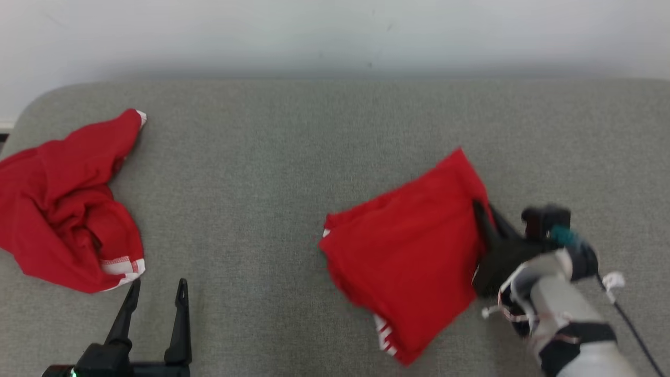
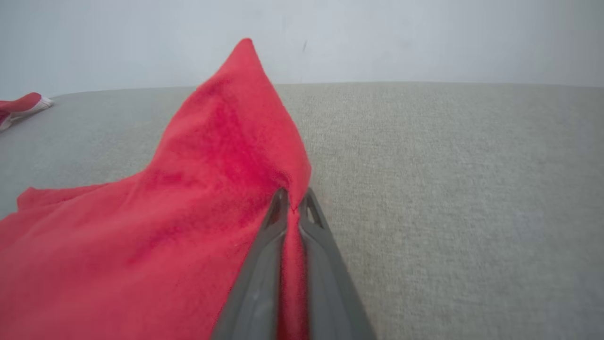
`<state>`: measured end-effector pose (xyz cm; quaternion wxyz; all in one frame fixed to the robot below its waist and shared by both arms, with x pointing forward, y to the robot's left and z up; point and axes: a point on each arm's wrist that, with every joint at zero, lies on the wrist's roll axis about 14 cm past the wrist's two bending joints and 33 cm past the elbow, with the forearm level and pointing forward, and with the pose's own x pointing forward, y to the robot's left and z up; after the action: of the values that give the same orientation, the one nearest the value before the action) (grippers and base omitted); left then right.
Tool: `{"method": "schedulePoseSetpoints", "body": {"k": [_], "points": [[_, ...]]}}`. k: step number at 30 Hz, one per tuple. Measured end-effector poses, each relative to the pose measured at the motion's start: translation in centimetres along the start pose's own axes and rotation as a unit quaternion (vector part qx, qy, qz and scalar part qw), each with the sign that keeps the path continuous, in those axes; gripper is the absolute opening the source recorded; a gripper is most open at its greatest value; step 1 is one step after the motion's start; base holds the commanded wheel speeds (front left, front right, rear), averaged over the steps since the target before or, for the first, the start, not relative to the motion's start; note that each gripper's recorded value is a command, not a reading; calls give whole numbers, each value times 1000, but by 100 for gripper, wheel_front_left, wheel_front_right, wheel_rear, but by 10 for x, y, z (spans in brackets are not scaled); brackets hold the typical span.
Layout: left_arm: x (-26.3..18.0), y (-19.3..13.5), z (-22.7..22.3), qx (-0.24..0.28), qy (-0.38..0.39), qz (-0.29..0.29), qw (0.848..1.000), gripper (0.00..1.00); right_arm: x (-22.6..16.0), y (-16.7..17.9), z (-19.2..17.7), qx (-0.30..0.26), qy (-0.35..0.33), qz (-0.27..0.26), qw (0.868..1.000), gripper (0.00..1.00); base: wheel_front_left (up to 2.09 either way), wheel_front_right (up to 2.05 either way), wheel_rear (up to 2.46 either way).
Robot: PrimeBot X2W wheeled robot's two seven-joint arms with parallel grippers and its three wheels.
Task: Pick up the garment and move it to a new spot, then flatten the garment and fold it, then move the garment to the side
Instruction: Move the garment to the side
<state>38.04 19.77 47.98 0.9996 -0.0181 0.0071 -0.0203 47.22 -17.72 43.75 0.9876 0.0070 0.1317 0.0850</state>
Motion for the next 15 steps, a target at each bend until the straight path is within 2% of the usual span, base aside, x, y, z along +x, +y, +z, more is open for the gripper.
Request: {"method": "schedulePoseSetpoints", "body": {"k": [9,15], "points": [[40,-19,-3,-9,-8,-36,999,100,56,-55,56,-52,-40,-35,997,0,0,0,0],[70,-29,2,-8,-32,-58,998,100,70,-115,62,-96,-28,-82,992,0,0,0,0]]}}
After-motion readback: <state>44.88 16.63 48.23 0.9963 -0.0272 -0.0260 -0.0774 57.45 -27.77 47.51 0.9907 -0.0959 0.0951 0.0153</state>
